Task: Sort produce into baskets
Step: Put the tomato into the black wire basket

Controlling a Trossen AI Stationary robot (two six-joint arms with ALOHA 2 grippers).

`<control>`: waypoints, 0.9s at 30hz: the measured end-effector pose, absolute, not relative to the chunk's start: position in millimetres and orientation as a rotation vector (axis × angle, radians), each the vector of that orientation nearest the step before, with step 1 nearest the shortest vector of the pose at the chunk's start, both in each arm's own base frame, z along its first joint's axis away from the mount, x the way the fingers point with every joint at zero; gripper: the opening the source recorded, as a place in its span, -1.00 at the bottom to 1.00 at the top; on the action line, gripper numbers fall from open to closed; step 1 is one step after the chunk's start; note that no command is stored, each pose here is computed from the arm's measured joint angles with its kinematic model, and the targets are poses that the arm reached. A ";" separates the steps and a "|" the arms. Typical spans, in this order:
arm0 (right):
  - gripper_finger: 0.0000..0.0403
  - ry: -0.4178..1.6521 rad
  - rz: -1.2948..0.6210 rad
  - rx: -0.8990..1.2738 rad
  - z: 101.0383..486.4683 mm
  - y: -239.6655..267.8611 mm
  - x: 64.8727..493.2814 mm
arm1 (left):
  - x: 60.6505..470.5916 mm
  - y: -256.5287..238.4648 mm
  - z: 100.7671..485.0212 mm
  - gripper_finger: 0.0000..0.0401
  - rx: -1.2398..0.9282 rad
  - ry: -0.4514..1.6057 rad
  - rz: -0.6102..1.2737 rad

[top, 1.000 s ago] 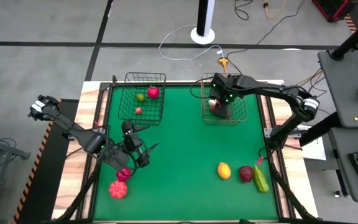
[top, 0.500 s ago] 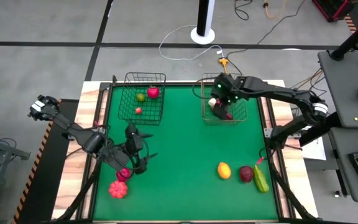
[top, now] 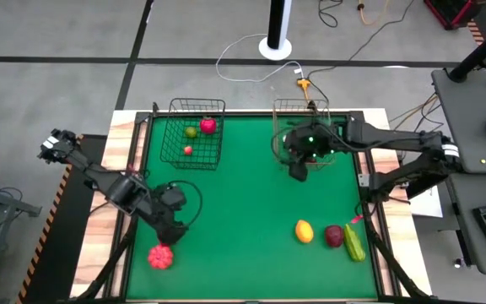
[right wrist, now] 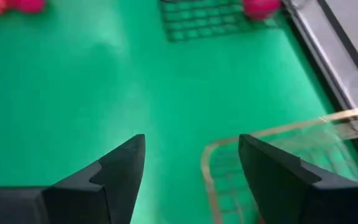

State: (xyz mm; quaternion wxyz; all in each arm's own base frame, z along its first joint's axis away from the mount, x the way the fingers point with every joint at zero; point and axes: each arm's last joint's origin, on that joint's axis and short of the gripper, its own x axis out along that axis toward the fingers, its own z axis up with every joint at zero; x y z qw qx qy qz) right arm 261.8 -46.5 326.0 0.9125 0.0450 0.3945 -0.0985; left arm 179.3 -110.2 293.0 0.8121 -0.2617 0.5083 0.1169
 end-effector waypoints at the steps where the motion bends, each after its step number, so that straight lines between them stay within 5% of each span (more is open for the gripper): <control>1: 0.25 0.805 -0.188 0.090 326.0 -42.1 263.8 | 174.1 -110.2 288.8 0.75 -0.577 1.146 0.278; 9: 0.26 0.793 -0.098 0.061 315.8 -16.0 284.5 | 160.2 -109.5 259.5 0.75 -0.827 1.235 0.572; 27: 0.29 0.859 -0.081 0.058 299.0 -9.7 296.6 | 160.0 -138.1 223.4 0.75 -0.848 1.326 0.721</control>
